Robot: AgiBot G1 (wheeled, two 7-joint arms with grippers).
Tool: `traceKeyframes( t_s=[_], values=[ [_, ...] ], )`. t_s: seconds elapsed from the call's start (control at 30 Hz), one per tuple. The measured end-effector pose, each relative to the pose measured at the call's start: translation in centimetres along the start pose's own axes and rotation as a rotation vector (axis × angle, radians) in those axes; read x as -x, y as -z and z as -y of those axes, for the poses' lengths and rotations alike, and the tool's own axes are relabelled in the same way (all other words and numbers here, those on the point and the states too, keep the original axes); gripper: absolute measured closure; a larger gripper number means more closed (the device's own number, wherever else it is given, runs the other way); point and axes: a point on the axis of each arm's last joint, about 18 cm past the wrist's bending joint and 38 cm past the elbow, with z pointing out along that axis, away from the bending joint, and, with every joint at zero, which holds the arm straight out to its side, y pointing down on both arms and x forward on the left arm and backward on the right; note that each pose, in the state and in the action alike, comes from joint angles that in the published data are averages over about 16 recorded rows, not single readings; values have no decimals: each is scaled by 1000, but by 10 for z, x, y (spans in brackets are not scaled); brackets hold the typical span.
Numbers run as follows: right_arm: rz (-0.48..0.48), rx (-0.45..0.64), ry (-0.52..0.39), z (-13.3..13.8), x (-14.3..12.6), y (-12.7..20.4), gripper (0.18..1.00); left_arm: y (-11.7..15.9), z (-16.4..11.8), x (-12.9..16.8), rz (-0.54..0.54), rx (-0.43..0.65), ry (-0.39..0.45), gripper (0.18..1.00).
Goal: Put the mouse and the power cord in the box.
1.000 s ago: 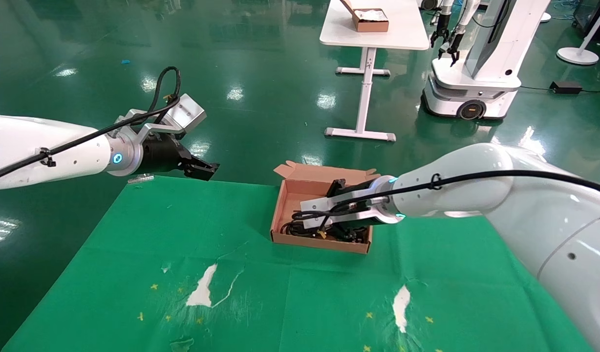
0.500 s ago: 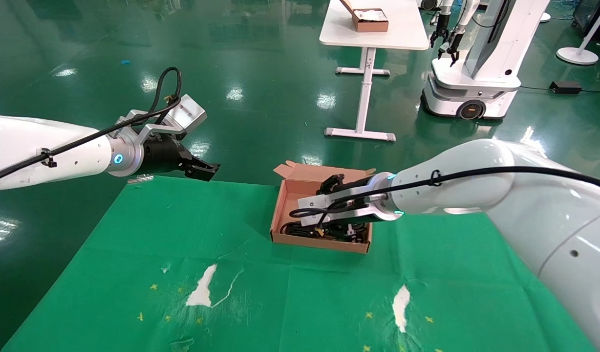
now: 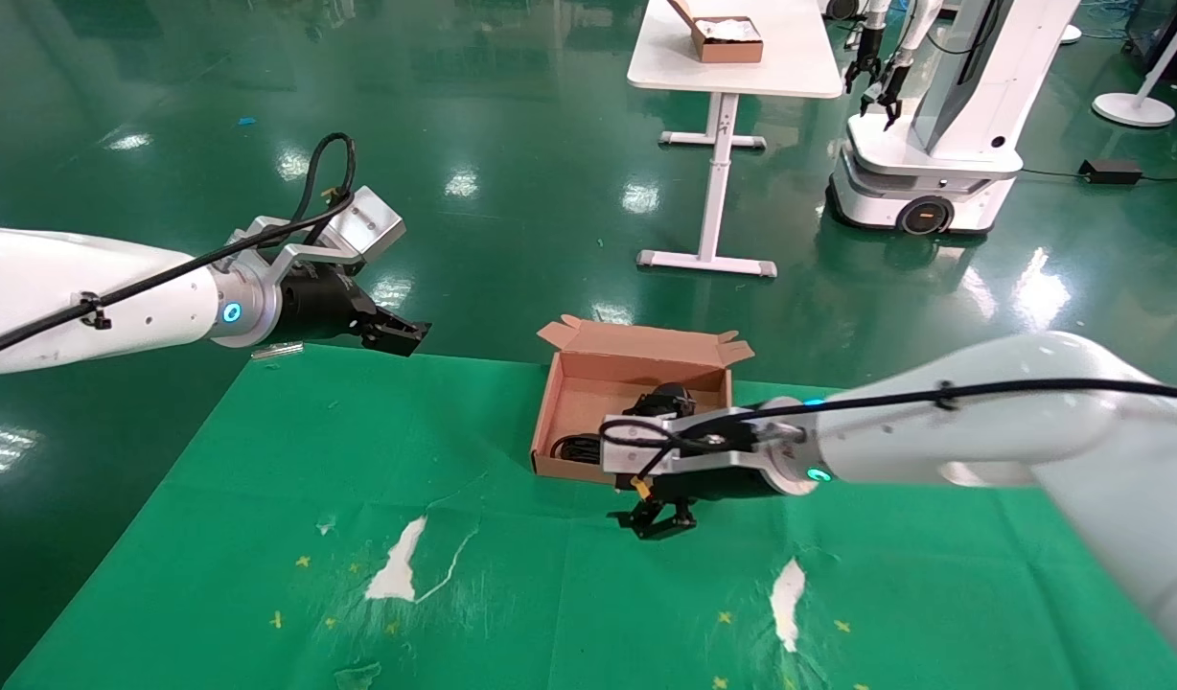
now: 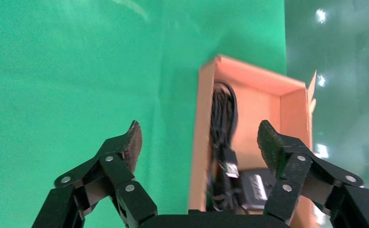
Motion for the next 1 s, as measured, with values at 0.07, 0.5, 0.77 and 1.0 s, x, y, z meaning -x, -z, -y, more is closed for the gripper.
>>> traceKeyframes(
  t_s=[0.07,0.5,0.77,1.0],
  values=[
    [8,-38,-46,-2,6,5,346,0,0,0,0,0,0,184],
    [46,-278,-290,-9,39,54,202,0,-1,-1,-5,0,3,184],
    [62,-415,-391,-10,55,96,180,0,-15,-17,-84,-2,47,184],
    [77,-525,-445,-8,68,137,178,5,-37,-44,-222,-21,117,184]
  ],
)
